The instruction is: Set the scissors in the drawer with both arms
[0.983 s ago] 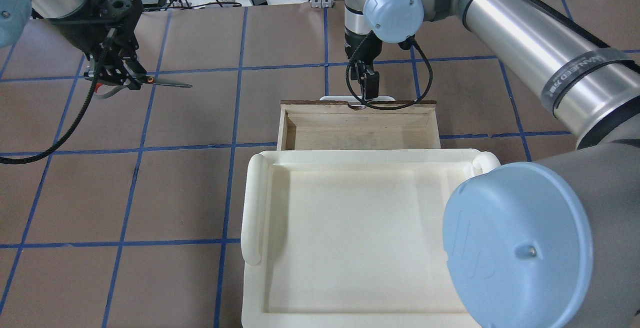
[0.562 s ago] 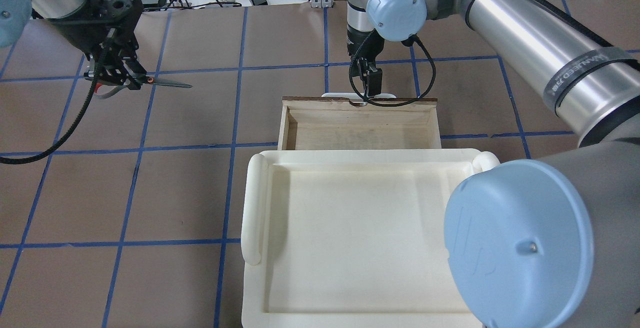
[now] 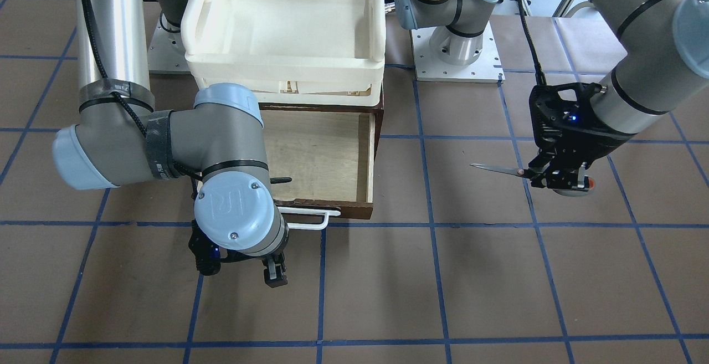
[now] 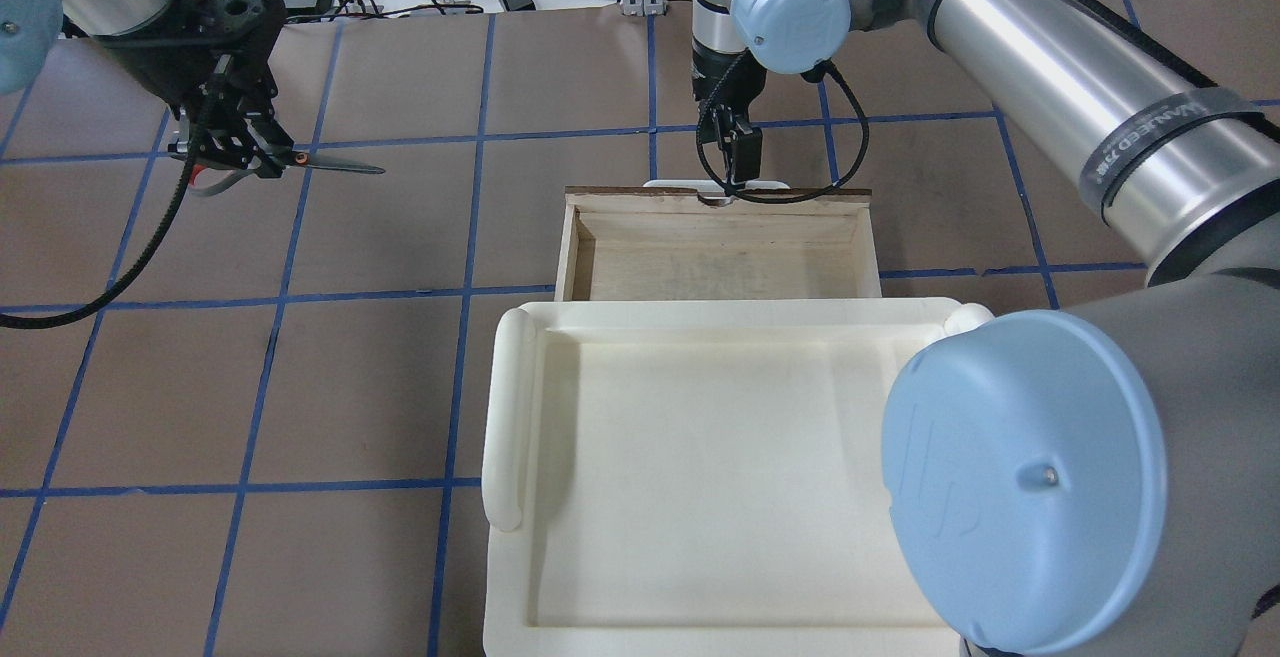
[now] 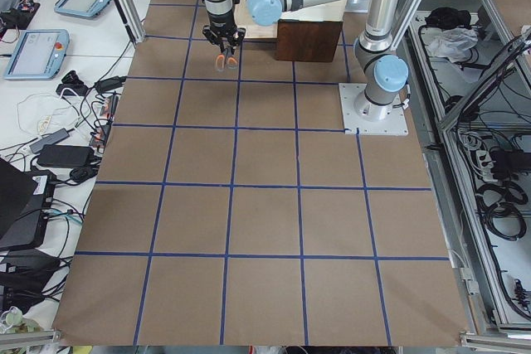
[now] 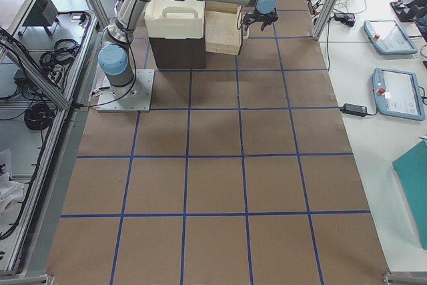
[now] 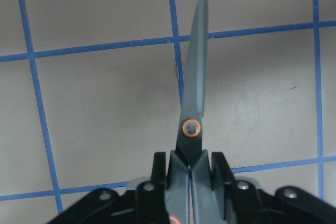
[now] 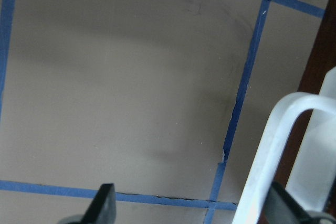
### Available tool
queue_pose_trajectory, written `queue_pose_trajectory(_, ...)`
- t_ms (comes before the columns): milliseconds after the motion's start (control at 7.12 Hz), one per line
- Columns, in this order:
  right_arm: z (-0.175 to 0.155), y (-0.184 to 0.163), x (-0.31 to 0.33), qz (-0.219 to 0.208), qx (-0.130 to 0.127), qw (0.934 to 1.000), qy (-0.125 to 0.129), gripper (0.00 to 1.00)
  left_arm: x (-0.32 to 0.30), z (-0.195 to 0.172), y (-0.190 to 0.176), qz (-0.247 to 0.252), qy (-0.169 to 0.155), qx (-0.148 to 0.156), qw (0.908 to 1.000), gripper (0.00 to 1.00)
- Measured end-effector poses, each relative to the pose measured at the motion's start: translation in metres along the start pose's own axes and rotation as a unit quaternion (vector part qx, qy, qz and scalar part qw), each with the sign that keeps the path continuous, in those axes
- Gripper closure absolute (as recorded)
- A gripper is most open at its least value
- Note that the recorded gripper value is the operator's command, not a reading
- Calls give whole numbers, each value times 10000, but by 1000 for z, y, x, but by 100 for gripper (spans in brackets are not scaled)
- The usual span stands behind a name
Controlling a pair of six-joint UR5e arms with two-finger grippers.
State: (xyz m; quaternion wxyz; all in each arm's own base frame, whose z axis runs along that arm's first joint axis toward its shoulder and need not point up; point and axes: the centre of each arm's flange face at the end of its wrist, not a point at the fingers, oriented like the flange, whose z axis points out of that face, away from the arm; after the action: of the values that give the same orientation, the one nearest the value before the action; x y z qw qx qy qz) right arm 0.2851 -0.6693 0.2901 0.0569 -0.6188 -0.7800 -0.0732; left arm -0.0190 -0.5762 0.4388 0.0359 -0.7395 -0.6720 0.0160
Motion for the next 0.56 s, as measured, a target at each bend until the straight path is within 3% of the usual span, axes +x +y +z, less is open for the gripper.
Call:
queue_pose_trajectory(281,-26,-1,16,-8,114,9999,-29,0,5,-8,-16,-70,-45,126,9999,100)
queue_pose_trajectory(421,-45,-3,29,-232,217,9995,-53,0,9,-13,-34,-131,-64,162,9998,100)
queue_pose_trajectory(562,-66,-8,42,-726,364,9966,-111,0,13,-17,-60,-186,-73,164,9997,100)
